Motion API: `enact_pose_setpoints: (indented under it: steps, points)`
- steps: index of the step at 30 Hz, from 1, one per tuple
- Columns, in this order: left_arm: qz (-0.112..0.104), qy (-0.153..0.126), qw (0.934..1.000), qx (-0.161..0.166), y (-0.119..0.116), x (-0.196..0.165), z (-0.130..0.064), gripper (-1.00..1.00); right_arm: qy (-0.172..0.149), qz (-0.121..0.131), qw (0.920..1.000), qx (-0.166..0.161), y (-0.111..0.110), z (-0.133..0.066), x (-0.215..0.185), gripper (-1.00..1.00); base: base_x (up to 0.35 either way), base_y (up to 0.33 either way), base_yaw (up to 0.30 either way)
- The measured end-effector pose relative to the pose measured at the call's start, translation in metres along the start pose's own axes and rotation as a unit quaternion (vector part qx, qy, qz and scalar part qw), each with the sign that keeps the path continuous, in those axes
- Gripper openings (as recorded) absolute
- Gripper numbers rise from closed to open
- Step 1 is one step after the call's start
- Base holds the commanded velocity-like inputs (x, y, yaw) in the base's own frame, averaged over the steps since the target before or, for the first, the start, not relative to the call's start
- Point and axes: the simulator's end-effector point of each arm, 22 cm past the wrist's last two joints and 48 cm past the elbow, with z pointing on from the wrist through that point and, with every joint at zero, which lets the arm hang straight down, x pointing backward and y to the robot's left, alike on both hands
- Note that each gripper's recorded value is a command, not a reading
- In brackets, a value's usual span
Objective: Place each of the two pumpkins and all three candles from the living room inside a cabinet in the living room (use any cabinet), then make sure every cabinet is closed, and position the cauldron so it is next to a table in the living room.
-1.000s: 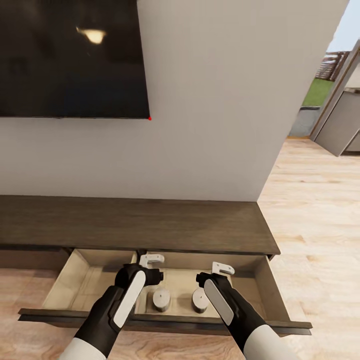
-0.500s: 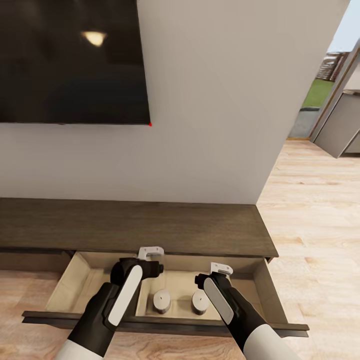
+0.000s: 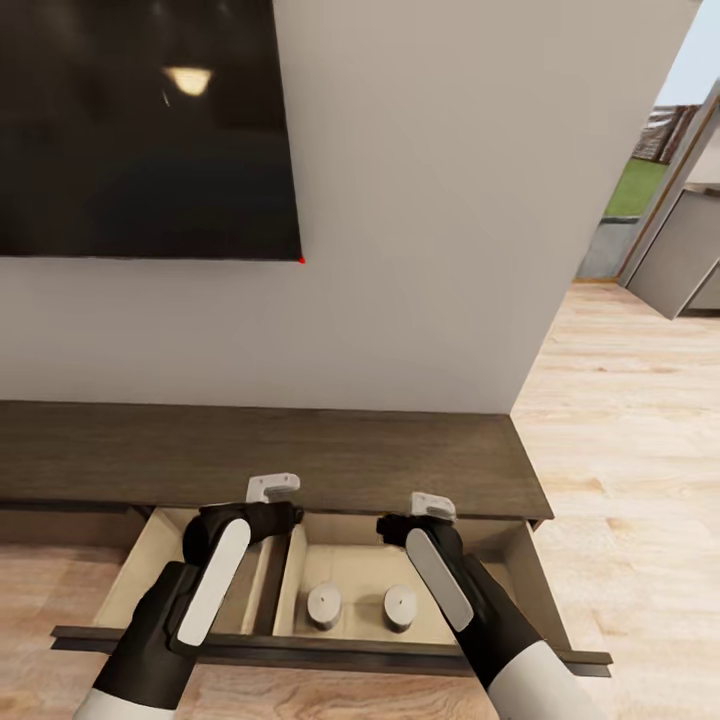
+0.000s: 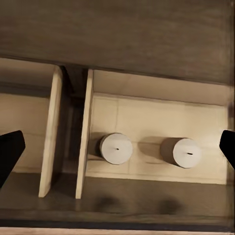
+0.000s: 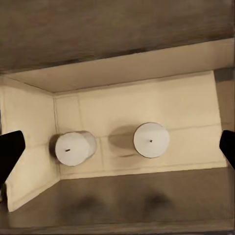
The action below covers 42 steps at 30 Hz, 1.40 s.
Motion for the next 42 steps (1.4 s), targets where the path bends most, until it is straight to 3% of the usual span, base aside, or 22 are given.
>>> enact_pose_setpoints:
  steps: [5,9,12,31,42]
  points:
    - [-0.018,0.005,0.9997,0.015,0.01,-0.003,-0.01,1.0,-0.032,0.004,0.9992,-0.024,0.017,-0.026,-0.031,1.0,0.0,0.0,0.0]
    - [-0.051,0.024,0.9966,0.061,0.014,-0.001,-0.017,1.0,-0.031,0.002,0.9992,-0.024,0.019,-0.032,-0.034,1.0,0.0,0.0,0.0]
    - [-0.061,0.032,0.9948,0.075,0.017,-0.002,-0.023,1.0,-0.03,0.002,0.9992,-0.025,0.02,-0.036,-0.036,1.0,0.0,0.0,0.0]
    - [-0.065,0.037,0.9939,0.08,0.018,-0.017,-0.05,1.0,-0.028,0.003,0.9992,-0.028,0.026,-0.062,-0.05,1.0,0.0,0.0,0.0]
    - [-0.061,0.033,0.9955,0.064,0.031,-0.028,-0.064,1.0,-0.029,0.005,0.9992,-0.028,0.028,-0.077,-0.058,1.0,0.0,0.0,0.0]
